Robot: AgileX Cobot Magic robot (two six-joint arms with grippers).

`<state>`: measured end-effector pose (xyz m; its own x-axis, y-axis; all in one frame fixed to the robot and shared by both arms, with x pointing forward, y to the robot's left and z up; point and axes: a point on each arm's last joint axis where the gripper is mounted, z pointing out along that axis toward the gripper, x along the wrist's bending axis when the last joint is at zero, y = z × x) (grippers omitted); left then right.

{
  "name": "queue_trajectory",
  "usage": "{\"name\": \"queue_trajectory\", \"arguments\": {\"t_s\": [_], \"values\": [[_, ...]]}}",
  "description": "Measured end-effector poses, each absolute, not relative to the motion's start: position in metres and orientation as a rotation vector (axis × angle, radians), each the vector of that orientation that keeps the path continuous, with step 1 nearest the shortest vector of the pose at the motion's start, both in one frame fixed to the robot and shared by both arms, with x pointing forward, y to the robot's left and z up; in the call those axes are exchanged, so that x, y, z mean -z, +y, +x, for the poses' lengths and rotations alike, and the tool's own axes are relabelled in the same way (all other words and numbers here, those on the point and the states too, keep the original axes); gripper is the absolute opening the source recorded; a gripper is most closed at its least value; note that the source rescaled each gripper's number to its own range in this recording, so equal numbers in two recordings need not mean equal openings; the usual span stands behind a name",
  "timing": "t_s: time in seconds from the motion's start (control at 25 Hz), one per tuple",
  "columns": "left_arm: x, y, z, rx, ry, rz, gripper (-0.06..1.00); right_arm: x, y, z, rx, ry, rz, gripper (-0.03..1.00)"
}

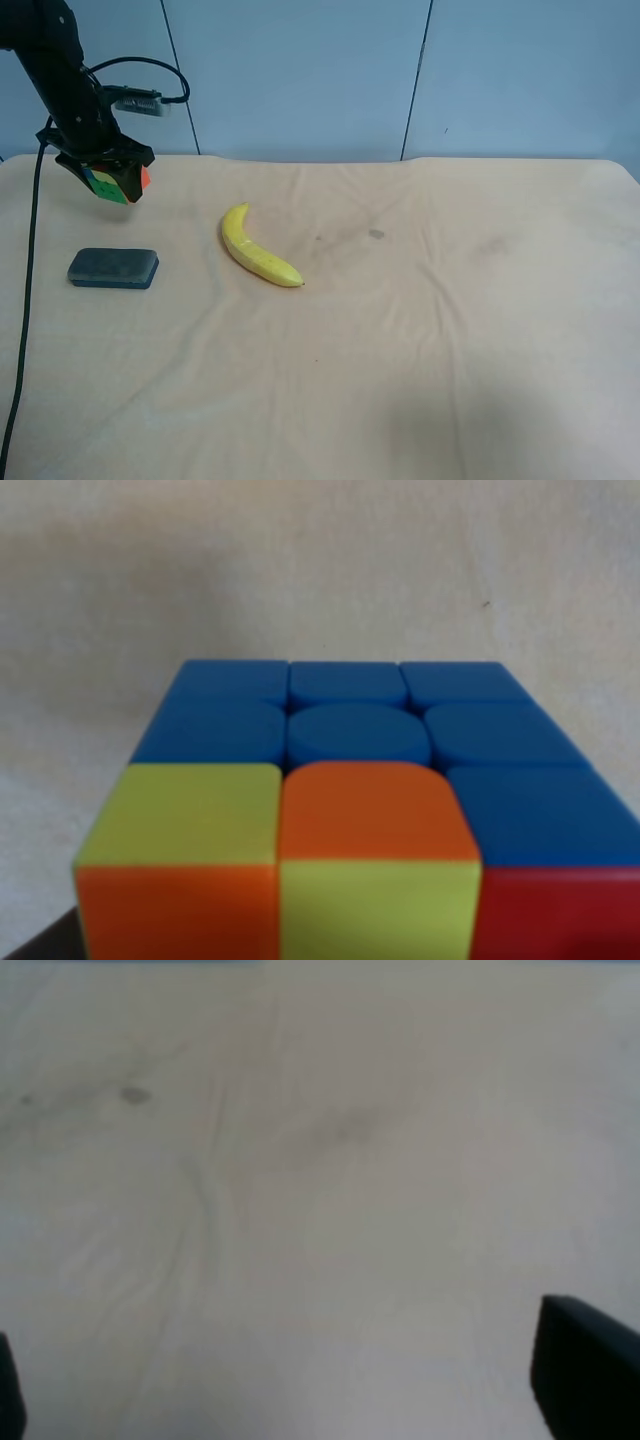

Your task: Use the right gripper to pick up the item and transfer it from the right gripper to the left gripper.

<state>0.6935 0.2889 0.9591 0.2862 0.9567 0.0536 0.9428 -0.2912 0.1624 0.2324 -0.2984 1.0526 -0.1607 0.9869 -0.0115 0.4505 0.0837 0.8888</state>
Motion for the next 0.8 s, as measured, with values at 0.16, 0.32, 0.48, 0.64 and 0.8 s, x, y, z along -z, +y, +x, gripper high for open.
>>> {"name": "queue_trajectory", "arguments": {"t_s": [0.16, 0.32, 0.48, 0.64, 0.8], "values": [[-0.9592, 0.2896, 0.6941, -0.230, 1.792, 2.453, 0.00, -1.0526, -0.2984, 0.2324, -1.023, 1.697, 1.433, 1.00], [-0.9592, 0.2899, 0.6942, -0.234, 1.785, 2.460, 0.00, -1.0526, -0.2984, 0.2324, -1.023, 1.697, 1.433, 1.00], [-0.9593, 0.2900, 0.6947, -0.243, 1.782, 2.459, 0.03, -1.0526, -0.2984, 0.2324, -1.023, 1.697, 1.433, 1.00], [-0.9594, 0.2904, 0.6949, -0.250, 1.781, 2.462, 0.81, -1.0526, -0.2984, 0.2324, -1.023, 1.697, 1.433, 1.00], [-0.9594, 0.2904, 0.6949, -0.250, 1.781, 2.462, 0.97, -1.0526, -0.2984, 0.2324, -1.023, 1.697, 1.433, 1.00]]}}
